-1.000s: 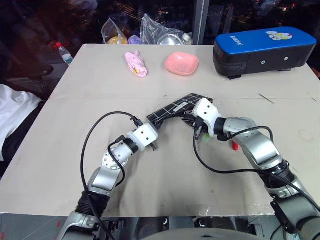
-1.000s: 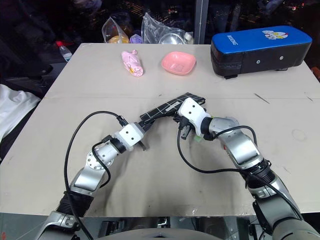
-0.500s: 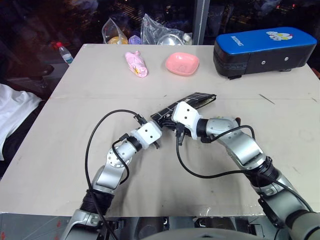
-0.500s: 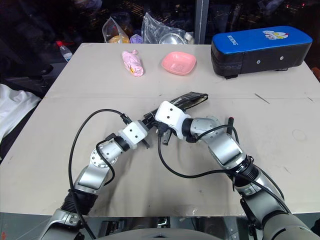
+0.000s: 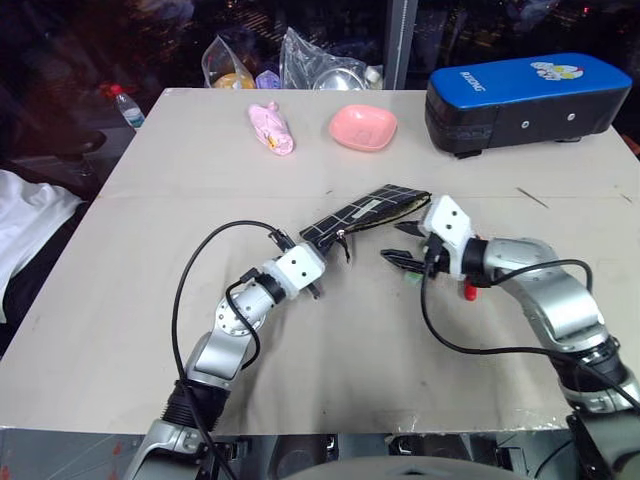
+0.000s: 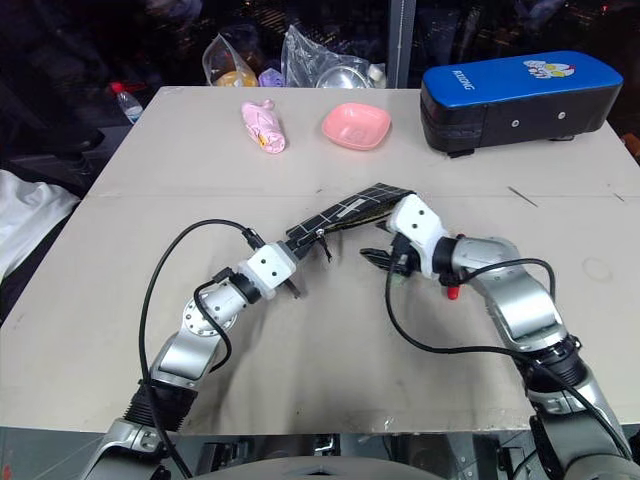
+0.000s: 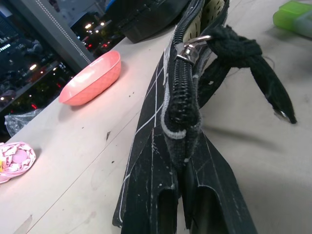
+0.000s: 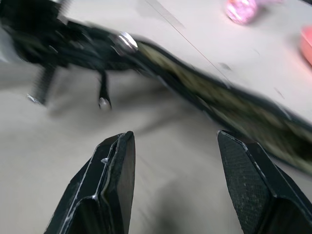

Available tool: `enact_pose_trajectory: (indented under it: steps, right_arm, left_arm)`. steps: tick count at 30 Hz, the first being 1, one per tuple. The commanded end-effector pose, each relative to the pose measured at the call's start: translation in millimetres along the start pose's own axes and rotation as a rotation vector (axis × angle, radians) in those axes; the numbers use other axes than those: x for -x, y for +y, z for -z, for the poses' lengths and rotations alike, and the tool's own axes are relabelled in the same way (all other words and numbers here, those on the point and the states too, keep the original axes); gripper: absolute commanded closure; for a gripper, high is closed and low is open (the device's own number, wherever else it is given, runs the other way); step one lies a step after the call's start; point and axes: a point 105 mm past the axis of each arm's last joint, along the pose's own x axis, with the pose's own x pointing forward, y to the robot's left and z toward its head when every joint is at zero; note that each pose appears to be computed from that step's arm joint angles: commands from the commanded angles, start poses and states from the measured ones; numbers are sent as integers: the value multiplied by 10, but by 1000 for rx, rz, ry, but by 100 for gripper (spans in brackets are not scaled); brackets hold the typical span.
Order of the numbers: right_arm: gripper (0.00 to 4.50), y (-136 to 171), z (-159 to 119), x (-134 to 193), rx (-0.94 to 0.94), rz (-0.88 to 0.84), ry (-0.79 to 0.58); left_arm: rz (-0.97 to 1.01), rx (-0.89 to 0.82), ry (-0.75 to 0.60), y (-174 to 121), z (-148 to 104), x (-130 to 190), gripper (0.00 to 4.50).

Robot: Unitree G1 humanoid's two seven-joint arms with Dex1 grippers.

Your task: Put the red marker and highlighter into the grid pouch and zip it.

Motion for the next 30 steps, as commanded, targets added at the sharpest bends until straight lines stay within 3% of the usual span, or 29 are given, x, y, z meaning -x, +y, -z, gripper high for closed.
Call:
enact_pose_trajectory:
  steps: [1, 2, 6, 7, 8, 17, 22, 25, 30]
  right_arm:
    - [186, -105, -168, 102, 5, 81, -75]
    - [186, -130, -179, 105, -7, 103, -88]
    - [364, -214, -195, 73, -33, 166, -116]
    - [426, -233, -207, 45, -34, 178, -123]
    - [444, -252, -216, 3, -38, 189, -127]
    - [444, -340, -184, -353, -8, 195, -106]
    - [444, -202, -100, -640, 235, 75, -15]
    - [362, -86, -145, -757, 421, -8, -25]
    - [110, -106, -207, -829, 659, 5, -61]
  left_arm:
    - [-24, -14, -36, 93, -86, 20, 450]
    - [-23, -14, -36, 92, -86, 19, 450]
    - [-8, -21, -41, 85, -94, 6, 450]
    - [-6, -21, -42, 83, -94, 4, 450]
    - [-3, -20, -43, 73, -94, 1, 450]
    - [-1, -16, -52, 50, -109, -30, 450]
    - [-6, -16, -54, 40, -113, -37, 450]
    - [-13, -16, -54, 32, -120, -45, 450]
    - [-43, -20, -30, 55, -97, -37, 450]
